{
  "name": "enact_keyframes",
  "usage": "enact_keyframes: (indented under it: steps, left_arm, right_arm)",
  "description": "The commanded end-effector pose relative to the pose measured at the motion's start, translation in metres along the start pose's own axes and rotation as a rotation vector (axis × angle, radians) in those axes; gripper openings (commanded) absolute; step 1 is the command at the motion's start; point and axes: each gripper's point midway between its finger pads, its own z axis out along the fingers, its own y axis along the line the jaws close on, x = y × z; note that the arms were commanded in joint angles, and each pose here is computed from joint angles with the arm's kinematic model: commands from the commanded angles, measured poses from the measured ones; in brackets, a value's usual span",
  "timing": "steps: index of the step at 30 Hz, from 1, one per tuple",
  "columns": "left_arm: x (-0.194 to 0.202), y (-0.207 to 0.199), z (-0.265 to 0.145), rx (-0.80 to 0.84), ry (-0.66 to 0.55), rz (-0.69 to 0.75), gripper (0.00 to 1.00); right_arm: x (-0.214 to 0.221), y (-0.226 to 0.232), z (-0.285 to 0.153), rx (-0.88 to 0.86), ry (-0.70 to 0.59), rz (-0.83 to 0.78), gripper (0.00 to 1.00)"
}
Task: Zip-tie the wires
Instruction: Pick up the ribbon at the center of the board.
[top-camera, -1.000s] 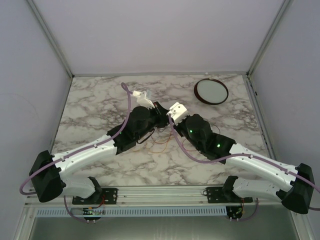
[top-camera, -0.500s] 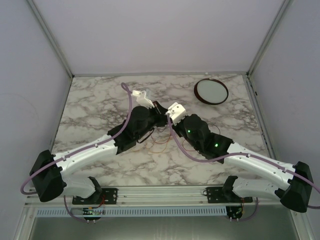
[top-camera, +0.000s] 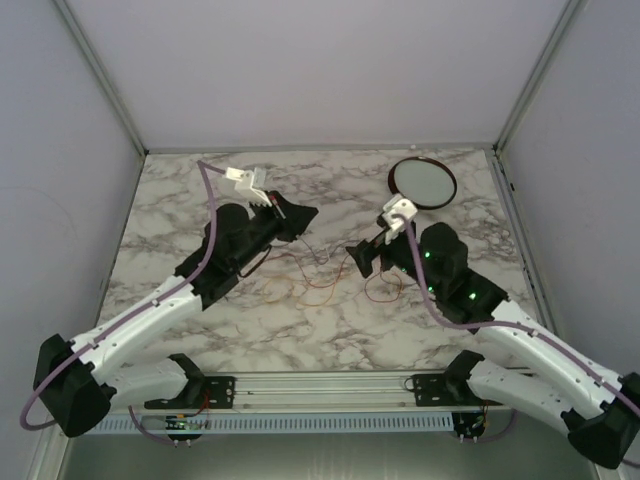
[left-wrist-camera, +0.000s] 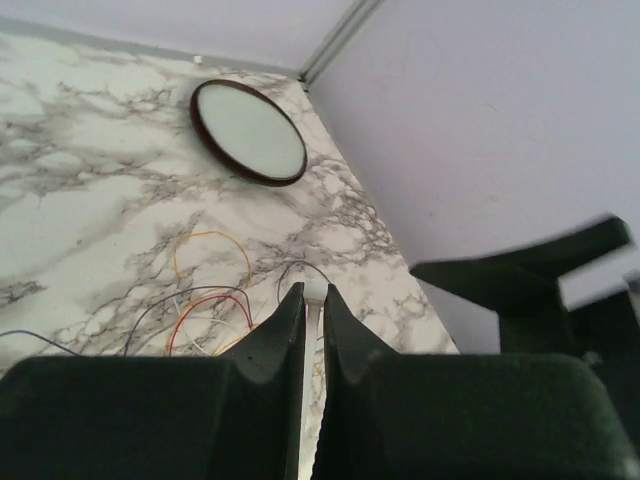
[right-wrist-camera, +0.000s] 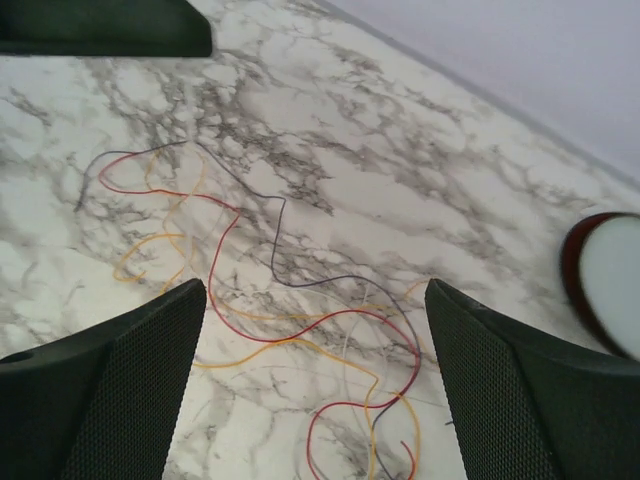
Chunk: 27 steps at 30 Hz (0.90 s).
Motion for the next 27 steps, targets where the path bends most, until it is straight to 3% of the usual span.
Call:
enact_keyframes:
  steps: [1,6,10,21,27]
  left_arm:
    - [-0.003,-0.025,-0.021,0.187,0.069,0.141,0.0]
    - [0.011,-0.055,-0.041,0.386,0.173,0.21,0.0]
    - [0.017,-0.082,-0.057,0.568,0.191,0.216,0.0]
    - [0.013,-0.114,-0.08,0.784,0.17,0.215,0.0]
    - [0.011,-0.123,-0.089,0.848,0.165,0.239,0.0]
  right_arm:
    - [-0.009,0.026,-0.006,-0.285,-0.048,0.151,0.9]
    - [-0.032,0.05,-0.011,-0.473,-0.078,0.234,0.91]
    - [-0.053,0.07,-0.02,-0.619,-0.122,0.295,0.91]
    - [-0.059,0.083,-0.027,-0.704,-0.191,0.383,0.9]
    - [-0.063,0.088,-0.034,-0.746,-0.208,0.389,0.72]
